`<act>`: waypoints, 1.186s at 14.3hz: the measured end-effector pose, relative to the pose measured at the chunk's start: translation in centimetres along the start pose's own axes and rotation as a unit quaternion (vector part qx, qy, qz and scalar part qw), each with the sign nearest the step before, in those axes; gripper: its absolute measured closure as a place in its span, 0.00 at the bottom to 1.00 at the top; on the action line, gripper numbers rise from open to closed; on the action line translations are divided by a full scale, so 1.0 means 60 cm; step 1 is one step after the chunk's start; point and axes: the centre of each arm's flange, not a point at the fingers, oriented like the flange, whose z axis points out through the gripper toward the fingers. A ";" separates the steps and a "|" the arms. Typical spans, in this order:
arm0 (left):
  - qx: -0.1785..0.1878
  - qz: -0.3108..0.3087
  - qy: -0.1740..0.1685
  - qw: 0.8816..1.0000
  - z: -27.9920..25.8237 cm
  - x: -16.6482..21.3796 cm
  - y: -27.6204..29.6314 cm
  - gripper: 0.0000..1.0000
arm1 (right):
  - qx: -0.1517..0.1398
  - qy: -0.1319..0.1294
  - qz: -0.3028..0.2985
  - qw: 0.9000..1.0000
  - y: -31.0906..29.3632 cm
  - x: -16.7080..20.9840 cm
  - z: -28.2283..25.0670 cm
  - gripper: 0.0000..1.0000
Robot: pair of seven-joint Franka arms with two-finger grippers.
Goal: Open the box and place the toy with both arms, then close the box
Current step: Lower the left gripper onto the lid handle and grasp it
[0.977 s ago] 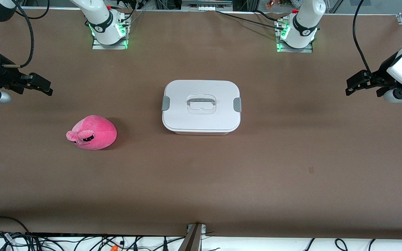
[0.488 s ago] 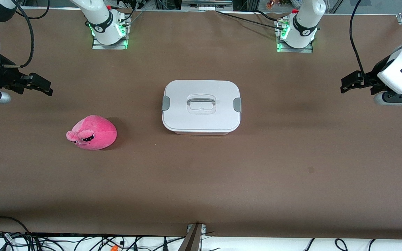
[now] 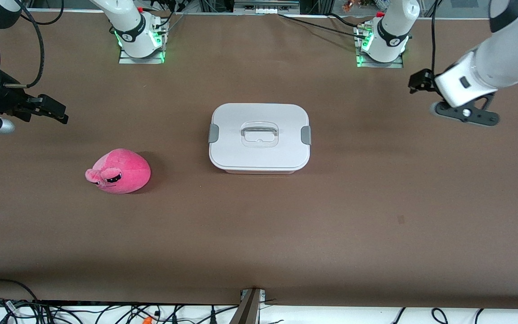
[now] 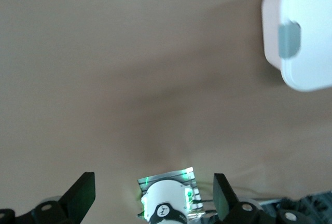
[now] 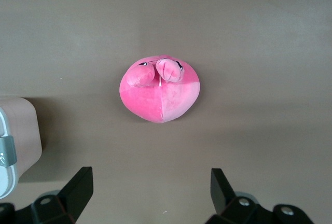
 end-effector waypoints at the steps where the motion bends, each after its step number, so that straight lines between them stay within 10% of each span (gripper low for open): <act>1: 0.001 0.039 0.002 0.999 0.005 0.009 0.016 0.00 | 0.000 0.000 0.000 1.000 0.000 0.000 0.000 0.00; 6: -0.002 0.199 0.055 0.978 0.055 0.110 0.110 0.00 | 0.000 -0.001 0.000 1.000 0.000 0.000 0.001 0.00; 17: 0.014 0.478 0.194 0.856 0.209 0.230 0.497 0.00 | 0.000 -0.001 0.000 1.000 -0.001 0.001 0.002 0.00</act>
